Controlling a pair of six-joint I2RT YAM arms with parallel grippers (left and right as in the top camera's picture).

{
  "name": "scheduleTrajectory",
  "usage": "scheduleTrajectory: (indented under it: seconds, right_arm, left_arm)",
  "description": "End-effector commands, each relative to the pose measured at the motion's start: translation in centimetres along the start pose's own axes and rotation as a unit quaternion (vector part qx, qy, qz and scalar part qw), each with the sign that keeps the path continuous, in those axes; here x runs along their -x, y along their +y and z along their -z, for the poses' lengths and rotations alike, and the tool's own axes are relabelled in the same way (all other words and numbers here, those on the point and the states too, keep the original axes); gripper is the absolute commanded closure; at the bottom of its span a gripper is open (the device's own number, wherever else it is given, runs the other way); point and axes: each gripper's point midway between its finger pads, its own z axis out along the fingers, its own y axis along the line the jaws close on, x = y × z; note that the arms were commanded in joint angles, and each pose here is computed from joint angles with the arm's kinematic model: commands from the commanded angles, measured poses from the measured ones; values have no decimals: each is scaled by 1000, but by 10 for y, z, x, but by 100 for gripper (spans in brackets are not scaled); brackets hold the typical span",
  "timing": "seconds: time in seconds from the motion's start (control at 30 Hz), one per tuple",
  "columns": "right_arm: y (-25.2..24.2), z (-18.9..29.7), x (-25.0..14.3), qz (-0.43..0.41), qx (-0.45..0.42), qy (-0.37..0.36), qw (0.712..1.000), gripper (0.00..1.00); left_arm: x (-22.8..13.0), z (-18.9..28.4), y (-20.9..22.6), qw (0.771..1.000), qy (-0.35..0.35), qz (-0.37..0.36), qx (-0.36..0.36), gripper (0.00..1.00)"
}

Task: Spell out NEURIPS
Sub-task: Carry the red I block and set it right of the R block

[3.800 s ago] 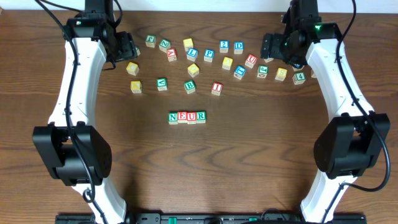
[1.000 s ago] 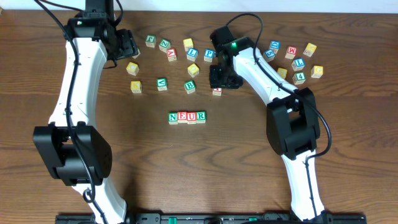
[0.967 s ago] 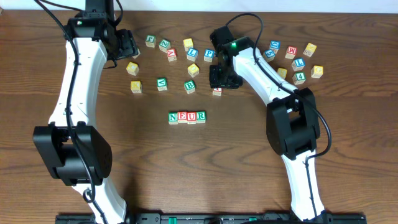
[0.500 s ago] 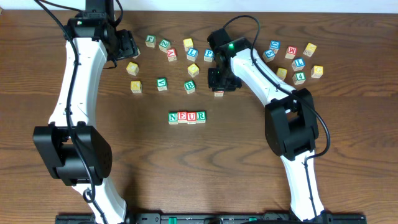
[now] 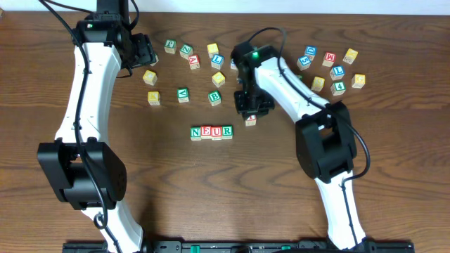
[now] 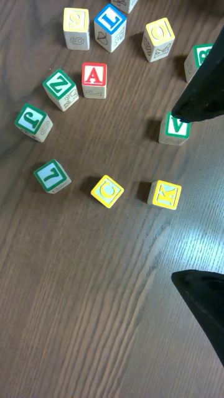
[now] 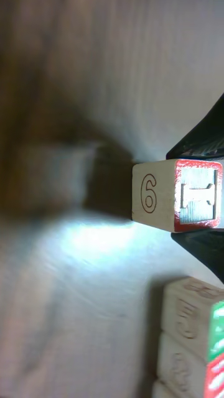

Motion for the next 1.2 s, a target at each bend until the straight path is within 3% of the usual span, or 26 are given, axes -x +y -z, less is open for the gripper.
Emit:
scheduleTrajectory:
  seconds: [0.0,1.17]
  right_arm:
    - [14,1,-11,19,-1,13,1000,70]
    - [33,2,-37,12,22,59,998,73]
  left_arm:
    - [0,3,-1,1000,-3,-1,0,25]
    - [1,3,-1,1000,-5,0,0,25]
